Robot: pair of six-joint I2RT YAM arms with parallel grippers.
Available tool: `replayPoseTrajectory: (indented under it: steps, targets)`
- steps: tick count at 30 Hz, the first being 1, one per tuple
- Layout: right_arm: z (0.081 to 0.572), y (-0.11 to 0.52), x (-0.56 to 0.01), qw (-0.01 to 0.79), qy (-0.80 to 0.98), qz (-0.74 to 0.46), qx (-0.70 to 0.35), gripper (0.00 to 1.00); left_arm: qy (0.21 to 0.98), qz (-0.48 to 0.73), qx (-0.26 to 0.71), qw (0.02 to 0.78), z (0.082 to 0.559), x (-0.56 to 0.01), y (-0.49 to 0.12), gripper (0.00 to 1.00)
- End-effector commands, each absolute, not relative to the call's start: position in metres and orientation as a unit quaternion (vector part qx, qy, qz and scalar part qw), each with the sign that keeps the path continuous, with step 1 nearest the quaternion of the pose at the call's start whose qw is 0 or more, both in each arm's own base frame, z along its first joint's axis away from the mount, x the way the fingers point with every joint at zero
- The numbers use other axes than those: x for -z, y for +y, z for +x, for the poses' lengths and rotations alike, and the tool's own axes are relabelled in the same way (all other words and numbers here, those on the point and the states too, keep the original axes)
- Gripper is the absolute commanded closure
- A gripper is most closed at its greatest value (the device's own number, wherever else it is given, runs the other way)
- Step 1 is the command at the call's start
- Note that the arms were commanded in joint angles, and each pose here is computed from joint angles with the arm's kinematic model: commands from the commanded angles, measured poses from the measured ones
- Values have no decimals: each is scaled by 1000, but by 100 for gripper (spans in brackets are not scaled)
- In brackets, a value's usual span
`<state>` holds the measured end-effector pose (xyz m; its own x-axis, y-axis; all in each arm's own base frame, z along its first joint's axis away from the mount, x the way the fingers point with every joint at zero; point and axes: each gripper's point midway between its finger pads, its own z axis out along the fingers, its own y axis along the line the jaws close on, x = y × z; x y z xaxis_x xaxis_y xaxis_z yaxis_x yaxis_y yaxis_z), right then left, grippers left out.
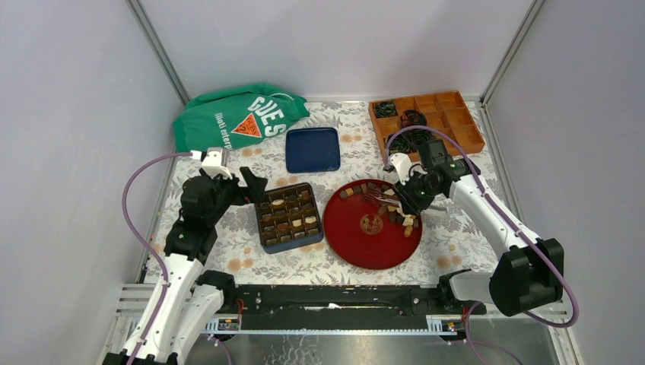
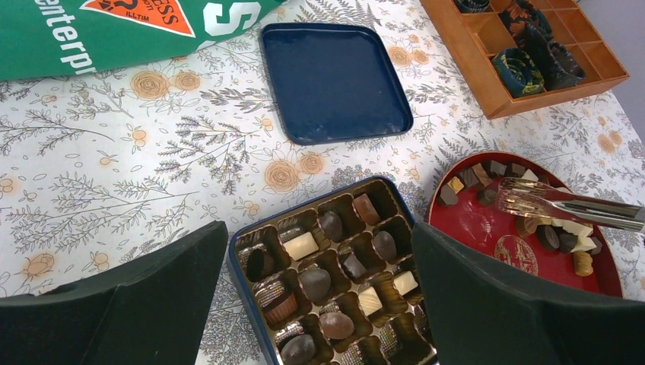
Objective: Pack the chocolate
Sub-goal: Pick up the fake chocolate from the plate.
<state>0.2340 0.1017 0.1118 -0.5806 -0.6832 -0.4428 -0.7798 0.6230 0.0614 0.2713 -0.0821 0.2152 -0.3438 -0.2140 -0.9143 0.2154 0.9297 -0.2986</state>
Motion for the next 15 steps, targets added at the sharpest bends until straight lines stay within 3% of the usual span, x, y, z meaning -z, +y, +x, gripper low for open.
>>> replayPoseTrajectory:
  steps: [1,15]
  targets:
    - [249,114,-128,223,871,-417,-134,60,785,2,180,592,276,-231,-79,1]
    - [254,123,-125,210,870,-424,-139,57,787,3,181,590,276,-230,-80,1]
